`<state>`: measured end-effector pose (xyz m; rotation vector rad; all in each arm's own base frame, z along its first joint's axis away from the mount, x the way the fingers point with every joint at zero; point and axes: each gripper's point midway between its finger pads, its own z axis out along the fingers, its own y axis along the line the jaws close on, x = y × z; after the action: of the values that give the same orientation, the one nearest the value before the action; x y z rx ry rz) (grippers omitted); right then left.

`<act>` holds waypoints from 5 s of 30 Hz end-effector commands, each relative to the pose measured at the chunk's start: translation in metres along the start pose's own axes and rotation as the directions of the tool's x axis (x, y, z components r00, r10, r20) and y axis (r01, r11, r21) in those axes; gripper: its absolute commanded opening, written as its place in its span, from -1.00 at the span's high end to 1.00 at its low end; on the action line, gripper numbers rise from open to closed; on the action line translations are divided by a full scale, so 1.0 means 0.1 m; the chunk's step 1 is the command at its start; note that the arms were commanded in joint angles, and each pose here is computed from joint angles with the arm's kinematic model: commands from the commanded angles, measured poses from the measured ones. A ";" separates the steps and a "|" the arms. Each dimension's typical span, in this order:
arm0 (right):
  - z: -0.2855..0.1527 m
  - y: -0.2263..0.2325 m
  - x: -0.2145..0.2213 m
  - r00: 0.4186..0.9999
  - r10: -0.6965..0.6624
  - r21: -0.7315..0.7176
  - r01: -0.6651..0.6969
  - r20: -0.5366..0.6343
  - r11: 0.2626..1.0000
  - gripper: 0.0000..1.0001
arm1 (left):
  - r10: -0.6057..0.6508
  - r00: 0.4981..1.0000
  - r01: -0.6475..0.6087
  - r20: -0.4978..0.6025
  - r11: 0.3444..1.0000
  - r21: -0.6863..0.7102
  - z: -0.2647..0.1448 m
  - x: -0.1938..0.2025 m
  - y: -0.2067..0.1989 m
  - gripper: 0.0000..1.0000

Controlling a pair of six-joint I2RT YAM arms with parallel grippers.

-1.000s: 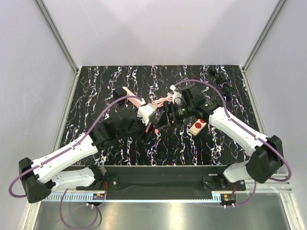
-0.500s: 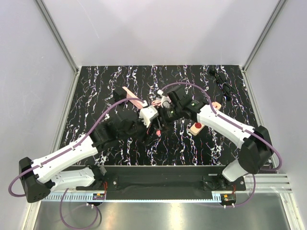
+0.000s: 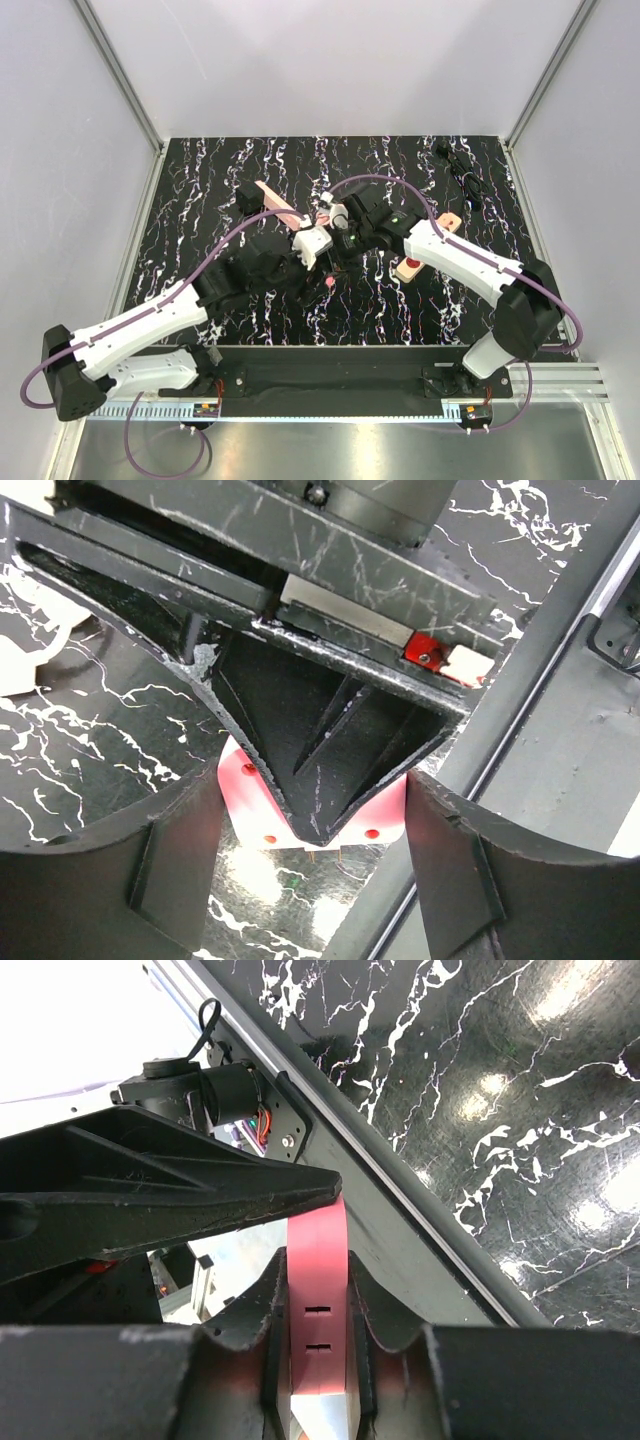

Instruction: Insert the plug

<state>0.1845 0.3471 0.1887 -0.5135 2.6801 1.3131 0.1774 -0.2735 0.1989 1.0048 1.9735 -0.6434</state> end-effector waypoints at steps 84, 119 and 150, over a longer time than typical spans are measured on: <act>-0.57 -0.75 -0.44 0.954 0.129 0.249 -0.199 0.271 0.948 1.00 | 0.018 0.971 0.027 0.238 0.983 -0.182 -0.58 -0.36 0.29 -0.98; -1.58 -2.94 -0.75 0.690 0.415 0.603 -0.722 0.592 0.340 1.00 | -0.042 0.995 0.087 0.094 0.833 -0.547 -0.76 0.07 0.92 -0.98; -1.46 -3.13 -0.56 0.594 0.477 0.535 -0.800 0.647 0.270 1.00 | -0.037 0.996 0.073 0.075 0.818 -0.571 -0.76 0.11 0.97 -0.98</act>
<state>0.3484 0.0695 0.0517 0.9477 2.8205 -0.0295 0.2179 -0.1618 0.2179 0.5710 1.9859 -0.0843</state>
